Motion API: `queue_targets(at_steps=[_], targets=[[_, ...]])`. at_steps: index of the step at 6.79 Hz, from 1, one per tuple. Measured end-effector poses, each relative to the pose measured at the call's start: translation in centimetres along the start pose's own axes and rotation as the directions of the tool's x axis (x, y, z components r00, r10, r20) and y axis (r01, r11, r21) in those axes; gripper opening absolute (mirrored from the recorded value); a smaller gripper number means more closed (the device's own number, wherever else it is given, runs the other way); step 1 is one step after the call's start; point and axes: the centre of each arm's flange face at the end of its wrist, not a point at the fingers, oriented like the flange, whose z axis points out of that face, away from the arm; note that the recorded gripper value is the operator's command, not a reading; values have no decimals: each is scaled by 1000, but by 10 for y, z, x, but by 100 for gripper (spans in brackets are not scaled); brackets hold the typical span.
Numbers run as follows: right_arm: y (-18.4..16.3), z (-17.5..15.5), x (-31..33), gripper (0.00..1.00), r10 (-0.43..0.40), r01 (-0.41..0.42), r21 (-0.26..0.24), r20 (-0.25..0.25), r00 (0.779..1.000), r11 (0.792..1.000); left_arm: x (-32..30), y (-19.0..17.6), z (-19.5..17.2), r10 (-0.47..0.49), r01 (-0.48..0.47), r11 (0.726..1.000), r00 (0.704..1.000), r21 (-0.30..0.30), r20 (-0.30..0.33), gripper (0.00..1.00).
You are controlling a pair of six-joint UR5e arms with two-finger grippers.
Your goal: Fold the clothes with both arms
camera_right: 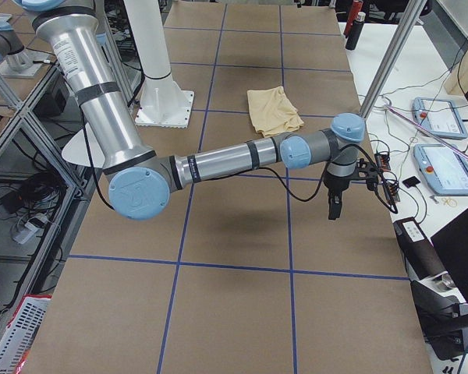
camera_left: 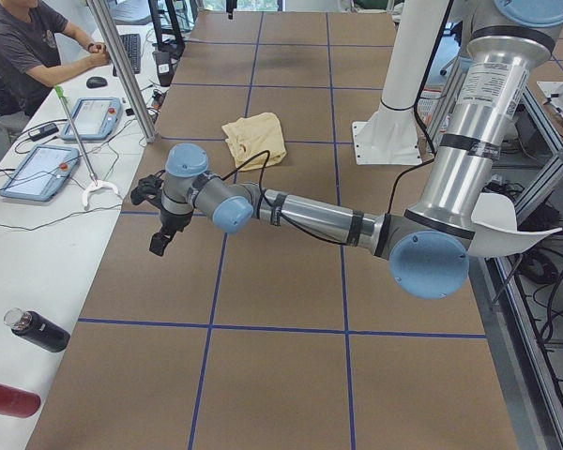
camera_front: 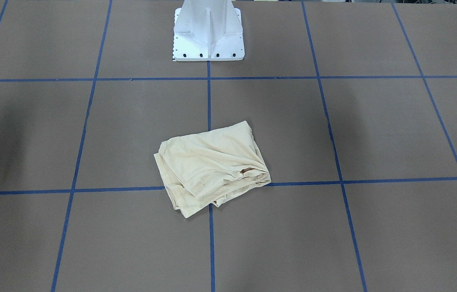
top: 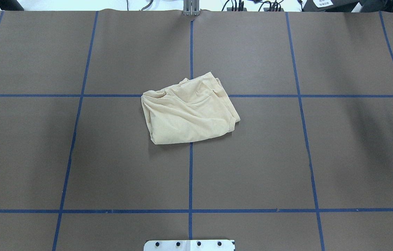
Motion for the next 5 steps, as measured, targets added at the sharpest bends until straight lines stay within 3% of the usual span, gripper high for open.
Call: queue_targets(at_steps=[1, 3, 5], targets=[[9, -20, 32, 100, -8, 9, -46, 18, 1000, 999, -19, 13, -5, 8, -9, 999, 1000, -45, -27, 100], [59, -36, 89, 100, -43, 48, -116, 47, 998, 992, -53, 55, -6, -35, 28, 994, 997, -108, -69, 100], [115, -13, 129, 100, -16, 37, -173, 123, 992, 984, -74, 108, 5, -23, 10, 987, 997, -159, -79, 100]])
